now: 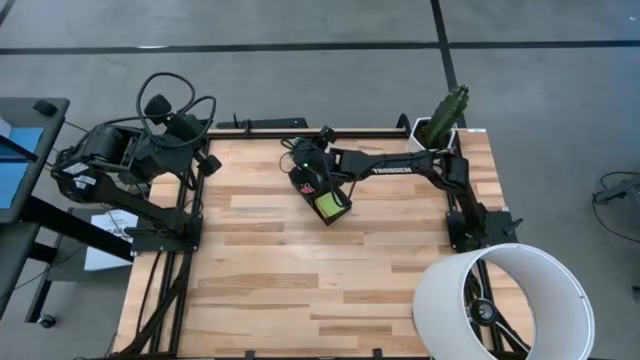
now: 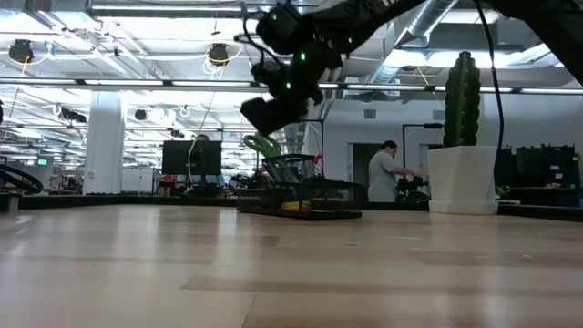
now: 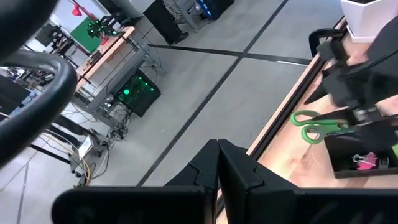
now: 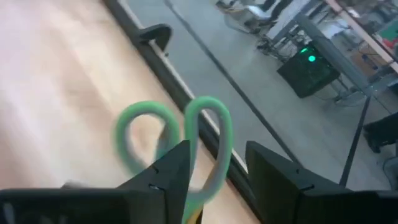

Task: Pick and place office supplies into organizer
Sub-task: Put the green scissors into the black desk organizer, then return to Home Position

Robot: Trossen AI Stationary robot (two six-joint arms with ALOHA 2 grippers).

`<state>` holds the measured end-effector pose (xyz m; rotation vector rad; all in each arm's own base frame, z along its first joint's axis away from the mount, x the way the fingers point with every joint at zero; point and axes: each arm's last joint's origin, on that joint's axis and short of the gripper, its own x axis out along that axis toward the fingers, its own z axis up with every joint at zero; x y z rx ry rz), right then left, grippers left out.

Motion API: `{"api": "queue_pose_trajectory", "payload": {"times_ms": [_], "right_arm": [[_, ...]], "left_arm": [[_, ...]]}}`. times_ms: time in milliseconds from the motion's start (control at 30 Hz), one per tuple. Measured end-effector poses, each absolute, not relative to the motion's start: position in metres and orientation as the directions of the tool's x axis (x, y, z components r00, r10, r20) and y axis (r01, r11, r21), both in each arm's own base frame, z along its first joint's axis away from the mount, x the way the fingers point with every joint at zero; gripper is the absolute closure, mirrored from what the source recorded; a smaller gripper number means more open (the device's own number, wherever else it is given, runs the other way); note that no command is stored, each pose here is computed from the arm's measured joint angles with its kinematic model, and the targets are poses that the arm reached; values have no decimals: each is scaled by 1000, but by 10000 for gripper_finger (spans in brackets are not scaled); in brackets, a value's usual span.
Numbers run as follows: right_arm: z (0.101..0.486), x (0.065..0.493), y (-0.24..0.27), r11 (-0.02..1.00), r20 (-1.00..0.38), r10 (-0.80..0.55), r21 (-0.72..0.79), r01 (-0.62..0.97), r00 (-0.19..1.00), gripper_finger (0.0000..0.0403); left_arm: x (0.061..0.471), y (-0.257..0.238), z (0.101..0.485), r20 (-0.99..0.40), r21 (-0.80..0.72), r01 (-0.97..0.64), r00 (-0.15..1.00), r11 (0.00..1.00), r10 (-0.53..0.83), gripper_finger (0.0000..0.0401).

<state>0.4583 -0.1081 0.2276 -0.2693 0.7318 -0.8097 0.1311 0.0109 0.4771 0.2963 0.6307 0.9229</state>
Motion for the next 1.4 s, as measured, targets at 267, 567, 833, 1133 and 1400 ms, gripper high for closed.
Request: {"api": "queue_pose_trajectory", "payload": {"times_ms": [267,567,833,1133,1400], "right_arm": [[326,443,-54,717,-493,-681,-596,360,541,233],[436,331,6,779,-520,-609,-536,326,599,241],[461,224,8,839,-543,-542,-301,454,641,252],[343,178,4,834,-506,-529,-164,526,681,279],[272,147,13,861,-362,-439,93,500,822,300]], "left_arm": [[122,12,473,-413,561,-579,424,592,806,401],[46,16,465,-485,244,-641,569,727,665,401],[-29,19,388,-462,-188,-628,735,755,496,401],[6,12,267,-302,-358,-456,882,815,361,401],[64,3,236,-319,-370,-362,914,856,249,401]]}}
